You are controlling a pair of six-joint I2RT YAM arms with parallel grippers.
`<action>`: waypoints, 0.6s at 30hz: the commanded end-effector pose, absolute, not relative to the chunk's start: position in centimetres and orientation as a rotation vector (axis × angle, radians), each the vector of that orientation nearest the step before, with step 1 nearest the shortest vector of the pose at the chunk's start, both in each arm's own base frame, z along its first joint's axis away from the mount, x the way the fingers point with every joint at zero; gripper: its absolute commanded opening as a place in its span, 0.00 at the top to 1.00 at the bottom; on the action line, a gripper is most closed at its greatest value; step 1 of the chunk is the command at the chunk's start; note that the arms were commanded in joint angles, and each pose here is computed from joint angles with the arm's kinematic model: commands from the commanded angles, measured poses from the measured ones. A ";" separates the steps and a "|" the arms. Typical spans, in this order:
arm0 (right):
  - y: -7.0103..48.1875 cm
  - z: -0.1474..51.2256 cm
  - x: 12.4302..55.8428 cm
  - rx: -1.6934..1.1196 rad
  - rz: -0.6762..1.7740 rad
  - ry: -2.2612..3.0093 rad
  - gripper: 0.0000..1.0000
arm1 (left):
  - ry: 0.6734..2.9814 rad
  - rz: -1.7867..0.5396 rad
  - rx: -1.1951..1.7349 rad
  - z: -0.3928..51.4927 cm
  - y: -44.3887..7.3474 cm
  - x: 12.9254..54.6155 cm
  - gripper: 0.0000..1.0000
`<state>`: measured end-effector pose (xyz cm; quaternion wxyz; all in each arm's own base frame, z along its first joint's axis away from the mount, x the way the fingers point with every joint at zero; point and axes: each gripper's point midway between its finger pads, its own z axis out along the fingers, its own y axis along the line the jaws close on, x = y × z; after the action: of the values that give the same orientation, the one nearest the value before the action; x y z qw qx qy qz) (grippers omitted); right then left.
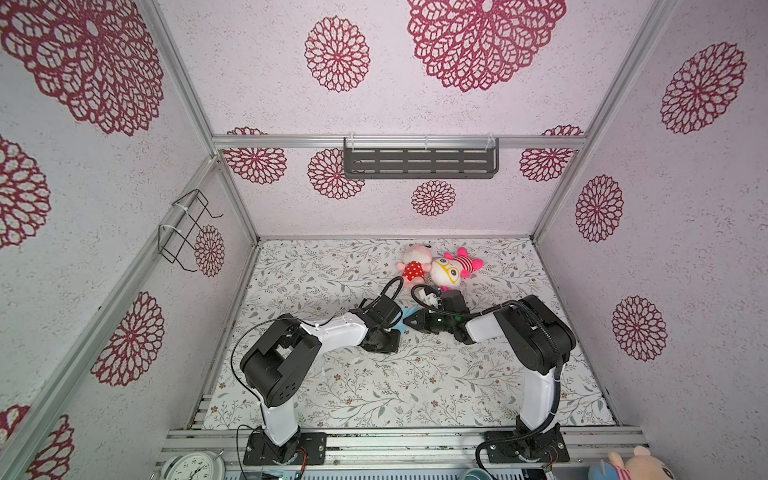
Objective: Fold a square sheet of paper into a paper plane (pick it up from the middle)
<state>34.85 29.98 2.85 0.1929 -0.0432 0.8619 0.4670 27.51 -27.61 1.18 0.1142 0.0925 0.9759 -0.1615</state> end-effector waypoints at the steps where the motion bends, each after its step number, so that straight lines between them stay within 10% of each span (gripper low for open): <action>1: 28.9 0.4 34.6 -0.068 1.245 2.495 0.80 | 2.875 -0.481 0.302 1.5 -27.7 26.7 1.00; 18: 29.5 1.1 34.2 -0.061 1.330 2.464 0.81 | 2.787 -0.515 0.233 1.4 -29.1 32.0 0.98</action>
<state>34.83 30.10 2.89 0.1923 -0.0398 0.8540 0.4817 31.66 -29.53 2.20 0.1507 0.0829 0.9660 -0.1929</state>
